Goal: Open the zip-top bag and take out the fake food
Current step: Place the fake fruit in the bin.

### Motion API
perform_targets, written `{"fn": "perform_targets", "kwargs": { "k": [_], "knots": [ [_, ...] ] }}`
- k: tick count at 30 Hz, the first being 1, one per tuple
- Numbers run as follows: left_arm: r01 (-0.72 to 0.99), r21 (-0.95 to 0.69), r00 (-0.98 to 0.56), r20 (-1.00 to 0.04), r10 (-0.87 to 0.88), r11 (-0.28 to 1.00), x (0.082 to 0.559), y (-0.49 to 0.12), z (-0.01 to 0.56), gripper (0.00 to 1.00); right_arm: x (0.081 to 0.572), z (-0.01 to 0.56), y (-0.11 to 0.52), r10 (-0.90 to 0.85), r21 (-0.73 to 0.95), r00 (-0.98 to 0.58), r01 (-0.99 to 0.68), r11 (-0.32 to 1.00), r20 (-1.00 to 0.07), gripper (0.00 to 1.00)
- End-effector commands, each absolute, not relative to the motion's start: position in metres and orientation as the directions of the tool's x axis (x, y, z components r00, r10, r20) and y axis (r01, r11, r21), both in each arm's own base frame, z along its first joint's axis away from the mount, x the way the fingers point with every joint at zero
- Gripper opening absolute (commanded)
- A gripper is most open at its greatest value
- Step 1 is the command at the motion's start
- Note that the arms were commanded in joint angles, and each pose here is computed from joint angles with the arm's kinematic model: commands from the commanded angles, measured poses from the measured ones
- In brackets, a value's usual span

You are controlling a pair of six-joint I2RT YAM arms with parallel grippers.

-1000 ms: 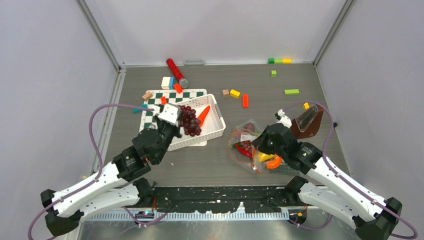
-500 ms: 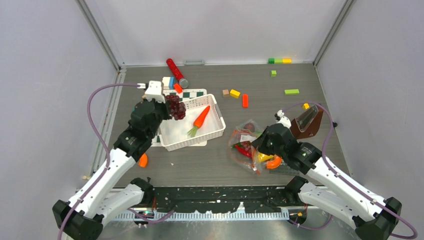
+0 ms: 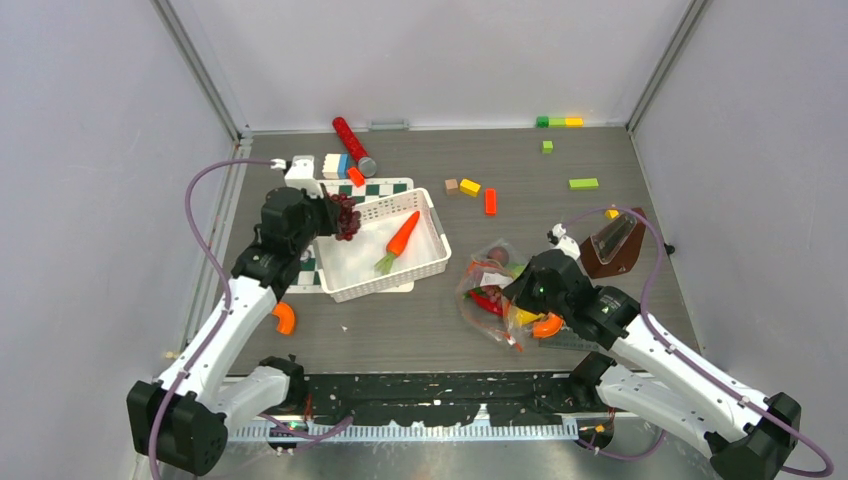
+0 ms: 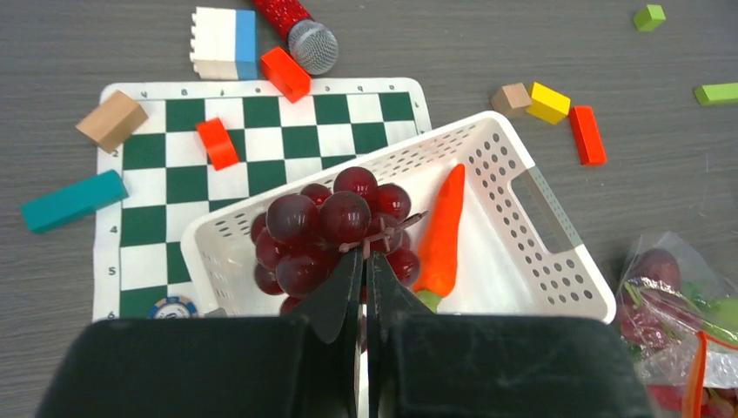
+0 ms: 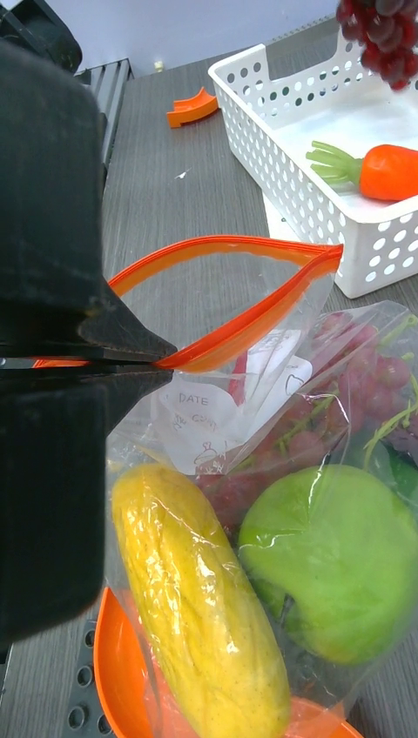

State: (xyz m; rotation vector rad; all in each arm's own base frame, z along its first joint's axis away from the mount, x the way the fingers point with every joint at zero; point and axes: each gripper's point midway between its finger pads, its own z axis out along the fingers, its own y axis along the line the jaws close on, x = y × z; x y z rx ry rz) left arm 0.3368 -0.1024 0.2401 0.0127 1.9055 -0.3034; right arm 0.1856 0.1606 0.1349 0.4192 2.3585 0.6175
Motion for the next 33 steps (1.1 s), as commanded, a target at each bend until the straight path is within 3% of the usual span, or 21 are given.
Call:
{"fn": "perform_targets", "kwargs": {
  "k": [1,9,16,24,33],
  "knots": [
    [0.194,-0.257,-0.365,-0.915,-0.173,0.947,0.332,-0.112,0.240,0.00,0.189,0.136,0.163,0.459,0.544,-0.727,0.140,0.827,-0.511,0.00],
    [0.116,-0.258,-0.452,-0.874,-0.181,0.959,0.320,-0.102,0.202,0.00,0.190,0.134,0.166,0.460,0.547,-0.731,0.141,0.825,-0.505,0.00],
    [0.154,-0.300,-0.552,-0.817,-0.170,0.941,0.306,-0.115,0.174,0.02,0.190,0.132,0.168,0.460,0.550,-0.736,0.142,0.823,-0.498,0.00],
    [0.134,-0.282,-0.539,-0.825,-0.169,0.950,0.307,-0.110,0.180,0.64,0.189,0.133,0.168,0.461,0.553,-0.737,0.142,0.821,-0.495,0.00],
    [0.187,-0.277,-0.591,-0.798,-0.118,0.942,0.308,-0.122,0.191,0.90,0.190,0.135,0.167,0.457,0.550,-0.733,0.136,0.824,-0.504,0.00]
  ]
}}
